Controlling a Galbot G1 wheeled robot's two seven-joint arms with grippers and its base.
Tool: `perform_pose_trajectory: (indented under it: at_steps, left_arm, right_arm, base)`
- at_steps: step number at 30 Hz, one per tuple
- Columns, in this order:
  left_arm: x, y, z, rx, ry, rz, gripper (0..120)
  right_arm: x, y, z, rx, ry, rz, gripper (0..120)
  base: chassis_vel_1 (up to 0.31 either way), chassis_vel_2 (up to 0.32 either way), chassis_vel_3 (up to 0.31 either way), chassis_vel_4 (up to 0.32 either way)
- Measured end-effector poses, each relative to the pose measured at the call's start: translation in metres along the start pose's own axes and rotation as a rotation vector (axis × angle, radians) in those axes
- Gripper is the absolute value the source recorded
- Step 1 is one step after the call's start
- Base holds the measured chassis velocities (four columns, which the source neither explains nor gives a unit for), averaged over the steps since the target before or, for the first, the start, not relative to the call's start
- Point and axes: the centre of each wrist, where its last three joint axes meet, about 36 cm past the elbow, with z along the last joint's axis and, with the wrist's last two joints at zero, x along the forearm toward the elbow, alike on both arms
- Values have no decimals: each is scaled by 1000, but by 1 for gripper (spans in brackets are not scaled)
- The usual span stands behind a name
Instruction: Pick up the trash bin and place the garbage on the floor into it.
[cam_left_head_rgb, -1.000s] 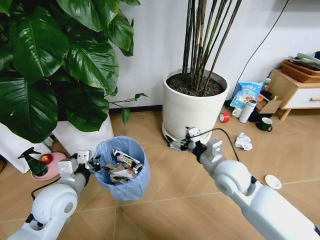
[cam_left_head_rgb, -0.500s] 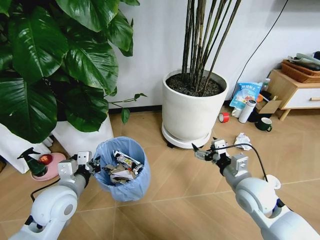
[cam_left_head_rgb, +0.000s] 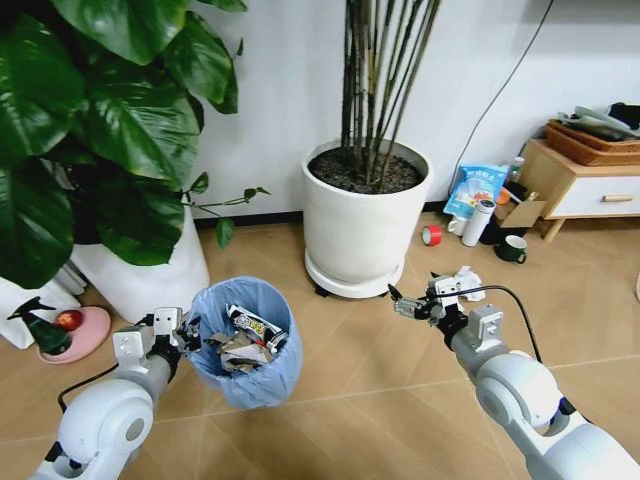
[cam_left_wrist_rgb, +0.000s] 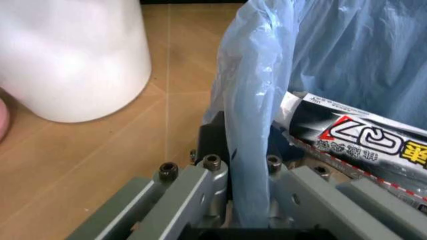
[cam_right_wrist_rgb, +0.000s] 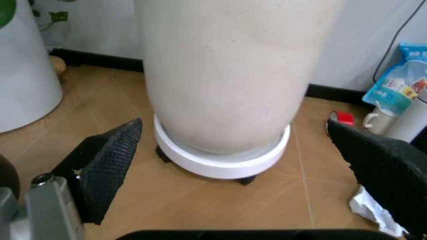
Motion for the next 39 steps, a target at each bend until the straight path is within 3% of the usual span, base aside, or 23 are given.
perform_pose_trajectory:
  at_steps: [30,32,35,39]
  left_arm:
    - [2,-5,5,0,4,6,0]
    - [2,-5,5,-1,2,7,0]
    - [2,-5,2,-1,-6,9,0]
    - [3,-6,2,2,-8,14,0]
  right_arm:
    - [-2,-6,7,-1,20,3,100]
    - [-4,-11,11,-7,27,13,100]
    - [-17,-57,58,-26,152,71,100]
    - [-17,-88,90,-28,201,82,100]
  base:
    - [-220,-217,224,224]
    - [-238,-277,242,271]
    - [-198,-204,233,230]
    - [-144,-137,148,116]
